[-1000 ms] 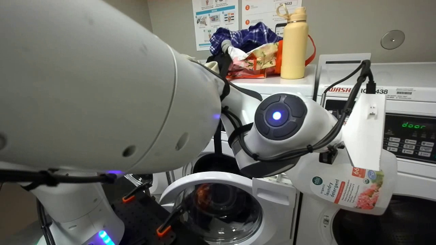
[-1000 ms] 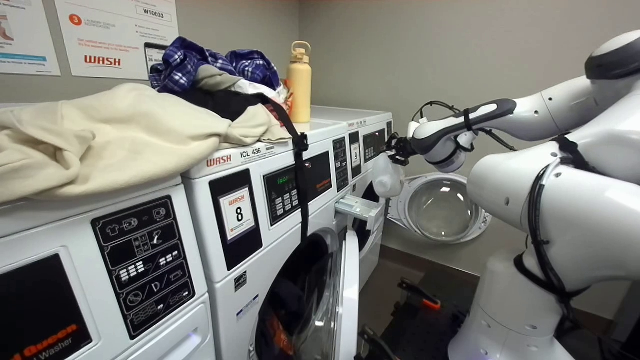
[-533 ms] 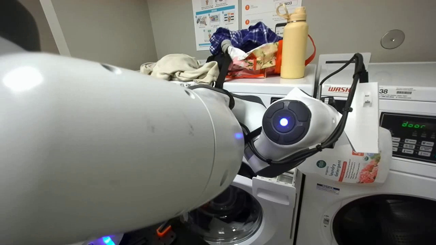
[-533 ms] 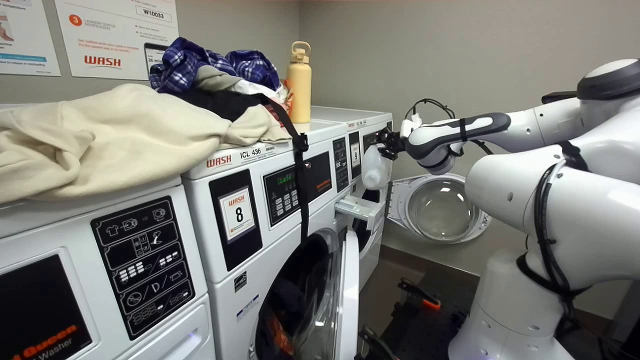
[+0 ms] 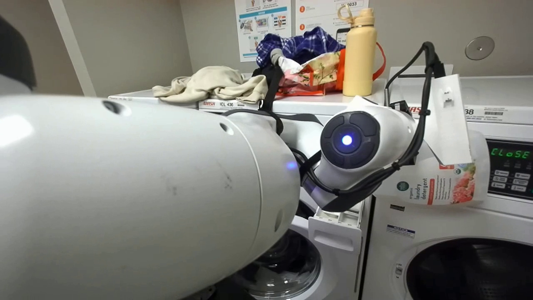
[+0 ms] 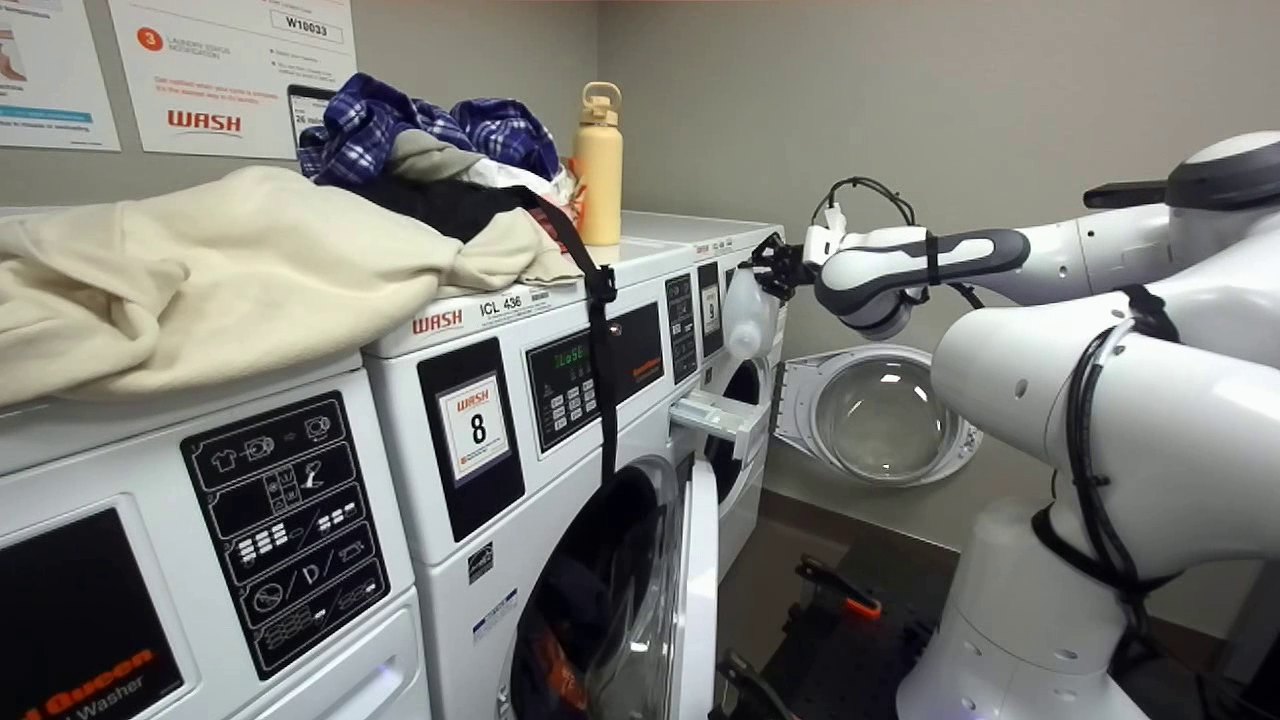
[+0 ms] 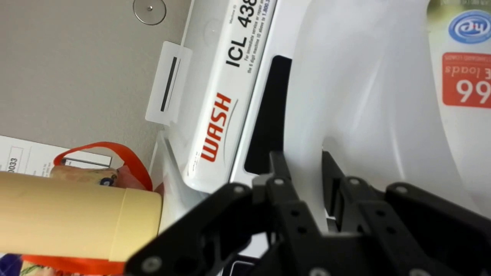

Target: Pour the detergent into the washing machine.

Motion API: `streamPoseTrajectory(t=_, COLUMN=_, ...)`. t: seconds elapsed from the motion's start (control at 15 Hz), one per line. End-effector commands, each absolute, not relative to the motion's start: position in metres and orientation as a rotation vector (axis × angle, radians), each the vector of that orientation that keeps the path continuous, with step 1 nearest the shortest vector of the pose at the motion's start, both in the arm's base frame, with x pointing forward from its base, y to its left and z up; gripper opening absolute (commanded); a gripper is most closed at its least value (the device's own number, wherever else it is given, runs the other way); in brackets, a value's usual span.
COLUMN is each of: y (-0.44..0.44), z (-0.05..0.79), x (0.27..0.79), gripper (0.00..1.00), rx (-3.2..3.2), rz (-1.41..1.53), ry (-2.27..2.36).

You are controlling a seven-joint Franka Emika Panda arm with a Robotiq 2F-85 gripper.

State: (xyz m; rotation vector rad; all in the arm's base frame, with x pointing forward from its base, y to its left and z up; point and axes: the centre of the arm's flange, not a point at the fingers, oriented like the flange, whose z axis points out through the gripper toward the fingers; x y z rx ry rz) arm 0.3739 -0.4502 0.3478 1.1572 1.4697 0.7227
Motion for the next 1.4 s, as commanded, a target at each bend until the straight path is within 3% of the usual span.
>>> streamPoseTrajectory(t=0.0, y=-0.448, z=0.374, x=0.369, gripper=0.11, rx=1.051, rz=0.709, ry=1.44)
streamPoseTrajectory(t=1.33, y=-0.445, z=0.394, x=0.368, gripper=0.11, rx=0.839, rz=0.517, ry=1.509)
